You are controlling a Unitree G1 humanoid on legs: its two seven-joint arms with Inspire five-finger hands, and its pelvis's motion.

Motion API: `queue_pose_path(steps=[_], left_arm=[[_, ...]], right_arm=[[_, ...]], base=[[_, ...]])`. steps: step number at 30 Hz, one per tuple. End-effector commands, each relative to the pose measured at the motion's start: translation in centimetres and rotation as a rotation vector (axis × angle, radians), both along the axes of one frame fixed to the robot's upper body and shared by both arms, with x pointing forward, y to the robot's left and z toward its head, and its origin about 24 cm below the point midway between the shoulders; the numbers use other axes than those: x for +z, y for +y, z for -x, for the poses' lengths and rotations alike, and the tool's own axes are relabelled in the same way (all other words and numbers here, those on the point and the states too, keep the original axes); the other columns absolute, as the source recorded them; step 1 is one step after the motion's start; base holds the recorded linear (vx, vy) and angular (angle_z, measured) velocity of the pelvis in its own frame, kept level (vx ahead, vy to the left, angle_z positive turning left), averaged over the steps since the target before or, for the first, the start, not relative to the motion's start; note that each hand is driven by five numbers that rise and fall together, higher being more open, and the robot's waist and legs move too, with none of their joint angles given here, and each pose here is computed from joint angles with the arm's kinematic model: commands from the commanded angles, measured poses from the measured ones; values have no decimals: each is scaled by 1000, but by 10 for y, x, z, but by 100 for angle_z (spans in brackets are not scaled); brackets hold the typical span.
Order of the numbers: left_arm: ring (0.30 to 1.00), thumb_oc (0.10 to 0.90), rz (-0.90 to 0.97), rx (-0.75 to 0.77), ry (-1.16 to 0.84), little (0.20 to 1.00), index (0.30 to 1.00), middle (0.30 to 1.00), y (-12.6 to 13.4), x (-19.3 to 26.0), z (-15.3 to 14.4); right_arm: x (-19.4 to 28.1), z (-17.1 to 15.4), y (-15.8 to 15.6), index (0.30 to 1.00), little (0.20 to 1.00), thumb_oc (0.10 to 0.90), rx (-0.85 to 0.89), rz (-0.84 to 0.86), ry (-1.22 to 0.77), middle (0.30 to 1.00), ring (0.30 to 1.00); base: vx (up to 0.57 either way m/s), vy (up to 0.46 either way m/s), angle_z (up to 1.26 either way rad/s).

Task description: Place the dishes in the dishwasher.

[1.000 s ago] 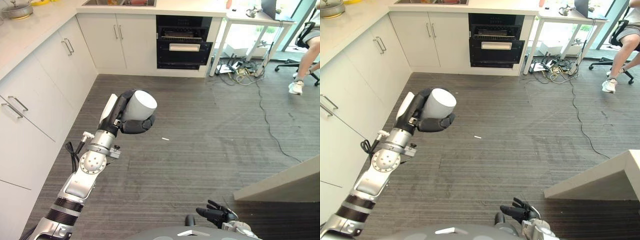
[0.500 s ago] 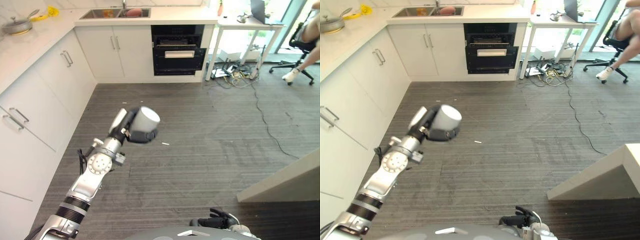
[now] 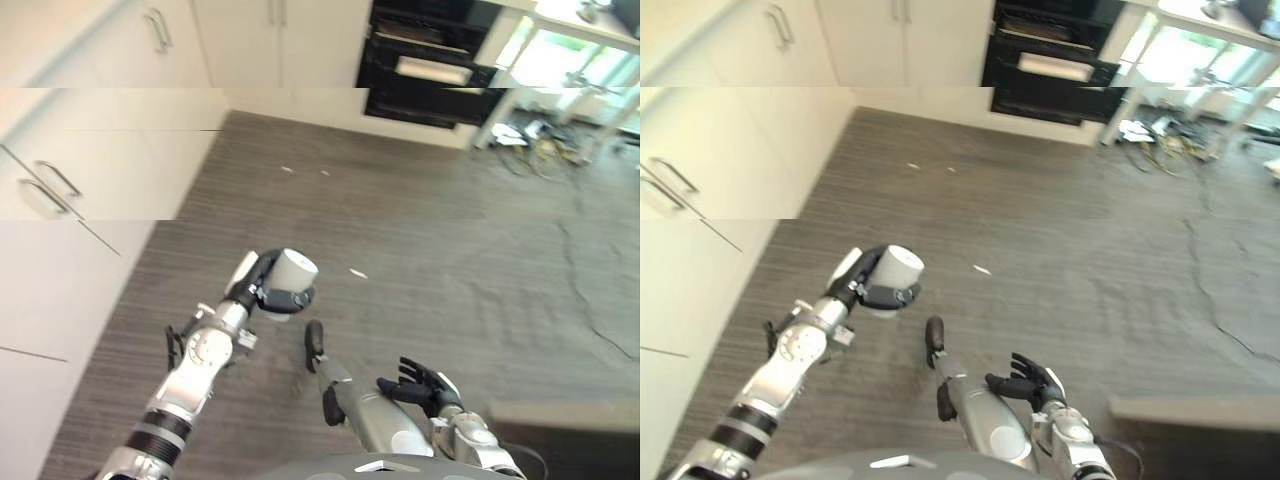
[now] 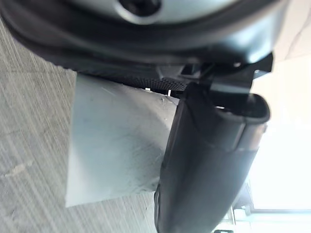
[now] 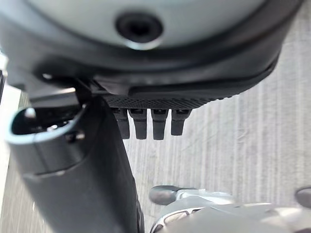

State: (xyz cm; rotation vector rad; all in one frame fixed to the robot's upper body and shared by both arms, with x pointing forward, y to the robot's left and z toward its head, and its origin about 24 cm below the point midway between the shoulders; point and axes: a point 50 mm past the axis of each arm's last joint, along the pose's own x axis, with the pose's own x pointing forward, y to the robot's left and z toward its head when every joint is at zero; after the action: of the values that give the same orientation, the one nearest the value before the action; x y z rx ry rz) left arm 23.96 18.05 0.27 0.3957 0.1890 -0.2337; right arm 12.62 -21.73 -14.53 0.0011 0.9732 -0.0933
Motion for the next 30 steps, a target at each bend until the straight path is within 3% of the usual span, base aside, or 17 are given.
queue_pose_path(steps=[1, 5, 9, 19, 26, 30], left_arm=[[300, 400, -2, -55, -425, 300, 300, 300, 2, 86, -26], [300, 400, -71, -37, -471, 300, 300, 300, 14, 99, -24], [300, 400, -116, -33, -523, 300, 300, 300, 16, 108, -25], [300, 400, -171, -81, -593, 300, 300, 300, 10, 123, -25], [300, 400, -223, -24, -595, 300, 300, 300, 24, 121, -21], [300, 400, -234, 59, -661, 300, 300, 300, 28, 126, -24]], right_arm=[[-7, 39, -35, 900, 900, 800, -5, 111, 171, 900, 900], [7, 20, -57, 900, 900, 800, -90, 166, 71, 900, 900], [25, -8, -71, 900, 900, 800, -157, 206, -66, 900, 900], [52, -42, -60, 900, 900, 800, -10, 255, -253, 900, 900], [76, -69, -43, 900, 900, 800, 132, 284, -398, 900, 900], [128, -102, -32, 900, 900, 800, 268, 374, -655, 900, 900]], base=[[631, -194, 91], [561, -279, 63], [657, -148, -91], [658, 118, -126], [443, 36, -105], [448, -177, -20]])
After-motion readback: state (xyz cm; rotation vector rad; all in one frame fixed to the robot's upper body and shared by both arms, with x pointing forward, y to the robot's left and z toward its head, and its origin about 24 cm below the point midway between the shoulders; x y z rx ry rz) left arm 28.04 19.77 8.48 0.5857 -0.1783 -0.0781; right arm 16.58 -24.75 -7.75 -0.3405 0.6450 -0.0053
